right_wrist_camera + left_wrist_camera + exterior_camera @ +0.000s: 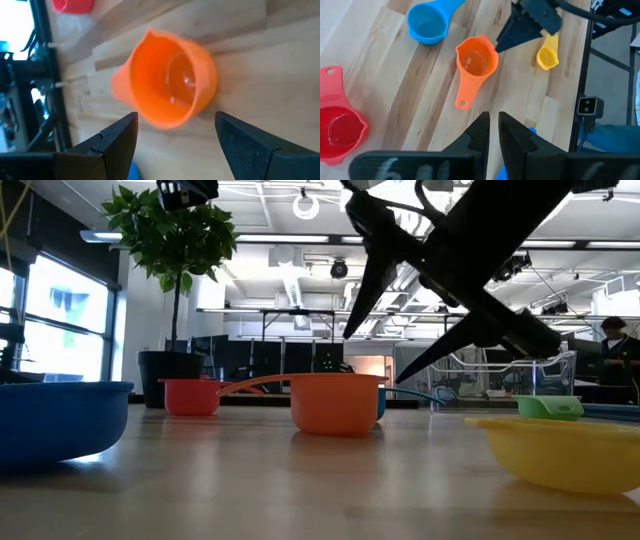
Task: Nest measuring cups in basket
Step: Stack the orange measuring cup on top of the purple measuring cup
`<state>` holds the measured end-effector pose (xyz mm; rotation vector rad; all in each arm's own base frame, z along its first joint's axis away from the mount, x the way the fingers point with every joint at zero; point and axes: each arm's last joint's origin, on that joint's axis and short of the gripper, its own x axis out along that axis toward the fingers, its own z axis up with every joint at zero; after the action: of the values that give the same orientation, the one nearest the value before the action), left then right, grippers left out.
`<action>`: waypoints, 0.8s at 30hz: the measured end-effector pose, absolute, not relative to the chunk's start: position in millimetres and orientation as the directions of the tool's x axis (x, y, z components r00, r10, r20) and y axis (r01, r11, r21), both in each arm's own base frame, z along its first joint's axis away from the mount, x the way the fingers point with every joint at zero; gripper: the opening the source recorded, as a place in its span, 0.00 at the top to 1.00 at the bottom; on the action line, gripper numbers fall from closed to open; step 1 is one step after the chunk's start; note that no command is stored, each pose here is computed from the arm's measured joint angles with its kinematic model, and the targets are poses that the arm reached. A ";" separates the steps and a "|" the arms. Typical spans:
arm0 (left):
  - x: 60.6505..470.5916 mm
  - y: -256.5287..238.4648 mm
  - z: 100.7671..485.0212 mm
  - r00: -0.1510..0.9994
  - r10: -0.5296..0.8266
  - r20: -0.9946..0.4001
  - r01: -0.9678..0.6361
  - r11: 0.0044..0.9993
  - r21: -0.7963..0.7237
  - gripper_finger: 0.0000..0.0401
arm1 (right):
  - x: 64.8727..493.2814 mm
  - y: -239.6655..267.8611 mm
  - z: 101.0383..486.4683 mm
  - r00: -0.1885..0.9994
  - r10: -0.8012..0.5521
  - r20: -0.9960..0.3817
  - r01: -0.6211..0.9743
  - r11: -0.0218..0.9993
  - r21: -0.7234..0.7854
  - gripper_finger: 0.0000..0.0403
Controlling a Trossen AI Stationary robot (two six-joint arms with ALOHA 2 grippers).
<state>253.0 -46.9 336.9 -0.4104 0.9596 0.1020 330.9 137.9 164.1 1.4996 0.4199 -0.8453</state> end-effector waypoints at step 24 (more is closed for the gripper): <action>253.1 -46.8 337.0 0.576 -0.095 -0.812 -0.244 0.928 -0.282 0.92 | 340.9 114.1 146.4 0.578 -0.185 -0.795 0.787 -0.131 0.603 0.37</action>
<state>253.1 -46.8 337.0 -0.3868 0.9592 0.0899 340.9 114.1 146.4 1.4744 0.5420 -0.9089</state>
